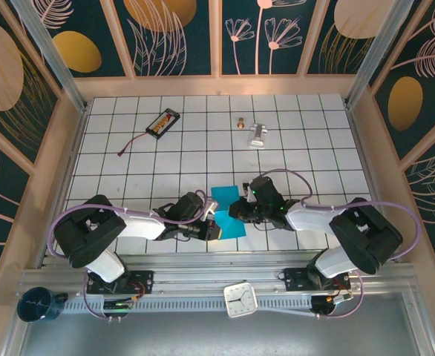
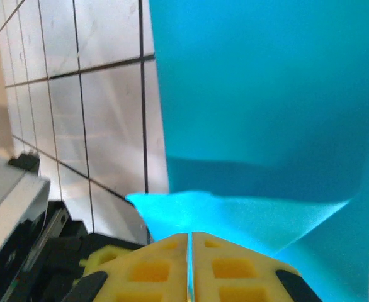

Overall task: Fold a paper plane with a square sheet of paper (pick it up from the middle)
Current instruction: Fold the triangle at the bottom-center of the table.

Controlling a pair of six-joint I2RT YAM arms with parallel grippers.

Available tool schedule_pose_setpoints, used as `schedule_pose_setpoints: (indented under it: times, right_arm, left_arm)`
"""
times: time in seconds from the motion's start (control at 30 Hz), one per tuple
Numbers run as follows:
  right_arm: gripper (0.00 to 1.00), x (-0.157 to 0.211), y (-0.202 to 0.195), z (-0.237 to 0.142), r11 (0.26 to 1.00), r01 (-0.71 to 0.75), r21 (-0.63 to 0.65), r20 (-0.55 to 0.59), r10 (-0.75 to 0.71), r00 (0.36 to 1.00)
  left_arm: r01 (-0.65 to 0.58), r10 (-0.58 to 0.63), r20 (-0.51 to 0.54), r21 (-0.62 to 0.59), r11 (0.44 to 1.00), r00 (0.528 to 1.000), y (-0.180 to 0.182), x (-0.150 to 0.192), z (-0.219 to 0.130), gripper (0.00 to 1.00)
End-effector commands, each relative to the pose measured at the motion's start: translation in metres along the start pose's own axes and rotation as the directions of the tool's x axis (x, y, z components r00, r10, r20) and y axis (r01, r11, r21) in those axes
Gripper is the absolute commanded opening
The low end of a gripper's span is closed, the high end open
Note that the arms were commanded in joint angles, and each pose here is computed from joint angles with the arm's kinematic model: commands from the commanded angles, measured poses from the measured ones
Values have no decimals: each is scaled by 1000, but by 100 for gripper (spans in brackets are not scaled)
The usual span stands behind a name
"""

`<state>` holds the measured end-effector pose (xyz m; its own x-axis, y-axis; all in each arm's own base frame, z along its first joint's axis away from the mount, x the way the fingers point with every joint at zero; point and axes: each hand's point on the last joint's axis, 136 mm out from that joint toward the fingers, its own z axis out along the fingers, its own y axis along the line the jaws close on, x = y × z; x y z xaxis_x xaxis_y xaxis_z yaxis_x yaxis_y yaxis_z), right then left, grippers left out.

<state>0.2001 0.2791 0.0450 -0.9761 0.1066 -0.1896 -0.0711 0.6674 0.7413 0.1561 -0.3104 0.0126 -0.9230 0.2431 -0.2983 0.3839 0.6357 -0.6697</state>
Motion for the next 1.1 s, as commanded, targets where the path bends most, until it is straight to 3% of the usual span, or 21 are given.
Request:
schedule_pose_setpoints:
  times: [0.0, 0.5, 1.07]
  right_arm:
    - [8, 20, -1, 3, 999, -32, -12, -28, 32, 999]
    - [3, 37, -8, 27, 998, -62, 21, -78, 63, 995]
    - [1, 5, -48, 14, 979, -122, 164, -6, 124, 992]
  left_arm:
    - [41, -57, -80, -181, 983, 995, 48, 30, 3, 0]
    - [15, -43, -116, -231, 973, 992, 59, 36, 3, 0]
    - [-43, -34, -214, -345, 938, 976, 92, 62, 2, 0]
